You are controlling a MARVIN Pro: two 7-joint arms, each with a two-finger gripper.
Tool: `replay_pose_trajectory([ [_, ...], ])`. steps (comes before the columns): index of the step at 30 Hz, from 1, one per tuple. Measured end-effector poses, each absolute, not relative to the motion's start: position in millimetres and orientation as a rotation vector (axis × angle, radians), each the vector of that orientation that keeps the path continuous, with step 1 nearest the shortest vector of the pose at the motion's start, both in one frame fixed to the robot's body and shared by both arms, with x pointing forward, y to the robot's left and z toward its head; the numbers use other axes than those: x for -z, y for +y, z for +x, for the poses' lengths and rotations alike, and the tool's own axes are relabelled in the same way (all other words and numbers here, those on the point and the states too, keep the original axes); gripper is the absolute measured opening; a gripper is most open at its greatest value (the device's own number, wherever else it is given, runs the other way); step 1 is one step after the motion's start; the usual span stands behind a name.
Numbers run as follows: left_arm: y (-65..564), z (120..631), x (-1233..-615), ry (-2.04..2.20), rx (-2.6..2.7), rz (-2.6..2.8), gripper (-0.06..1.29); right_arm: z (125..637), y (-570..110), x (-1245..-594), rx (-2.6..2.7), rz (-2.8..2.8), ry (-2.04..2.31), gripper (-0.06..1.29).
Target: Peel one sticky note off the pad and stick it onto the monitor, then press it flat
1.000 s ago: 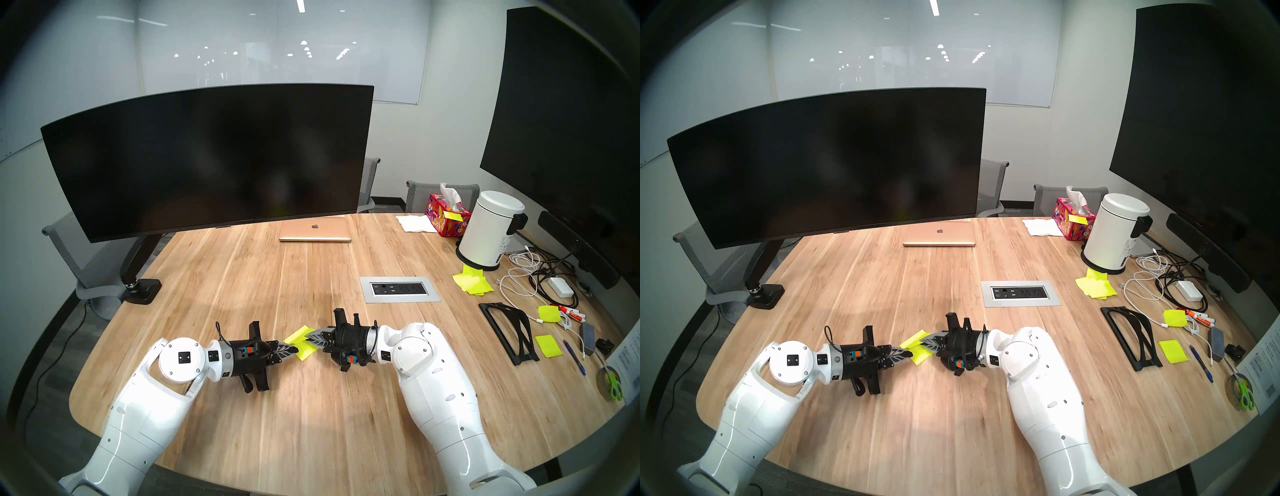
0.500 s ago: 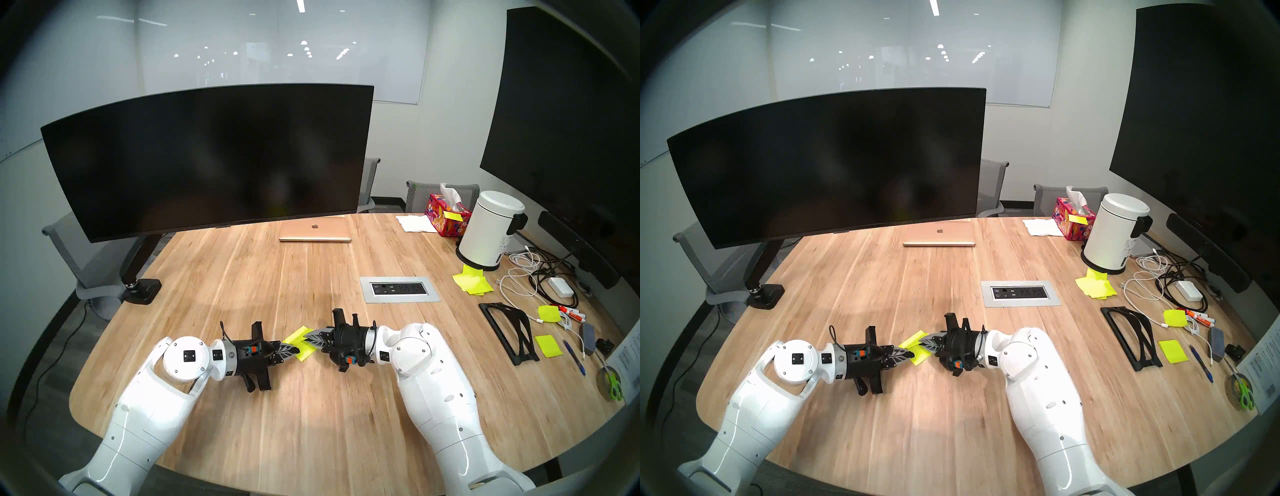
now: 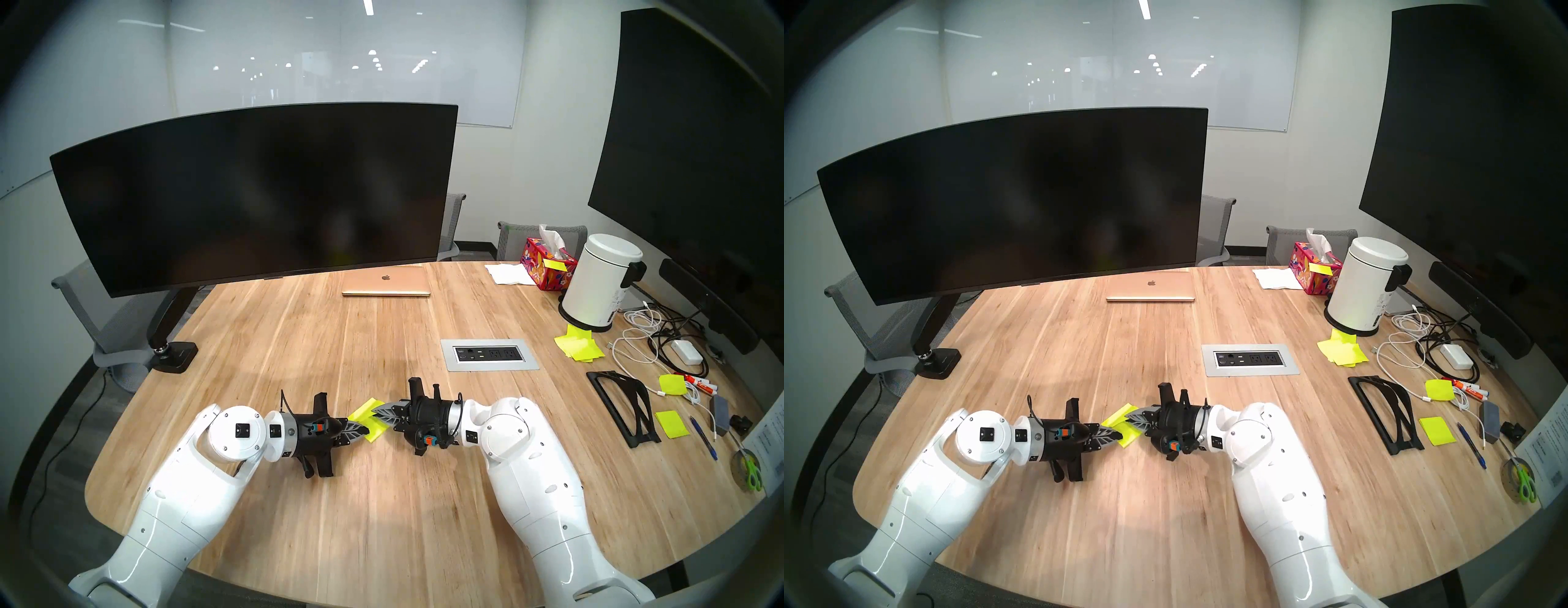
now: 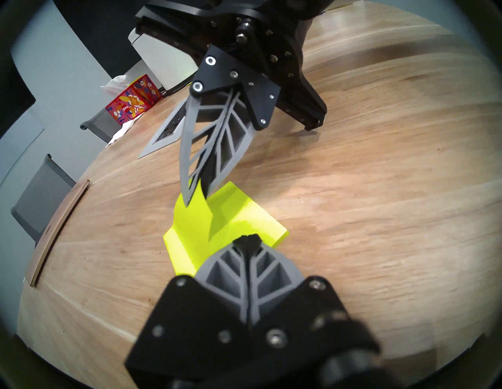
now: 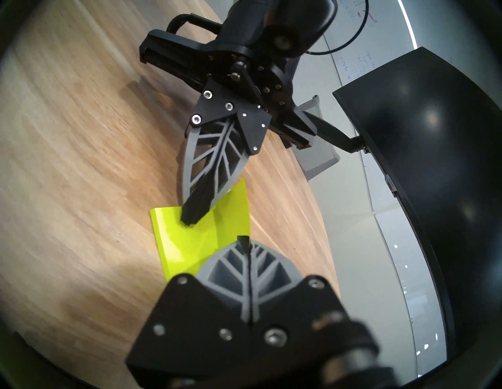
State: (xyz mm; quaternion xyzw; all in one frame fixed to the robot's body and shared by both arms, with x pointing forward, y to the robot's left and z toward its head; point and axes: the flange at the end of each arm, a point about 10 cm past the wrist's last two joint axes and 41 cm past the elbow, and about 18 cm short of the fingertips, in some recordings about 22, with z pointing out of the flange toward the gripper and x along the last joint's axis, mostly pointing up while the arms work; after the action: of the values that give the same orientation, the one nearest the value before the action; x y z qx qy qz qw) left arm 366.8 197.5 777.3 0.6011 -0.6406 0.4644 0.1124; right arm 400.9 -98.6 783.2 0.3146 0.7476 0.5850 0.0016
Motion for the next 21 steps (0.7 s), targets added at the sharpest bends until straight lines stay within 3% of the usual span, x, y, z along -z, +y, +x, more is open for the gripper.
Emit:
replay_pose_trajectory([
  [21, 199, 370, -777, -1.89, -1.354, 1.752, -0.02, 415, -100, -819, -1.945, 0.93, 2.214, -0.02],
])
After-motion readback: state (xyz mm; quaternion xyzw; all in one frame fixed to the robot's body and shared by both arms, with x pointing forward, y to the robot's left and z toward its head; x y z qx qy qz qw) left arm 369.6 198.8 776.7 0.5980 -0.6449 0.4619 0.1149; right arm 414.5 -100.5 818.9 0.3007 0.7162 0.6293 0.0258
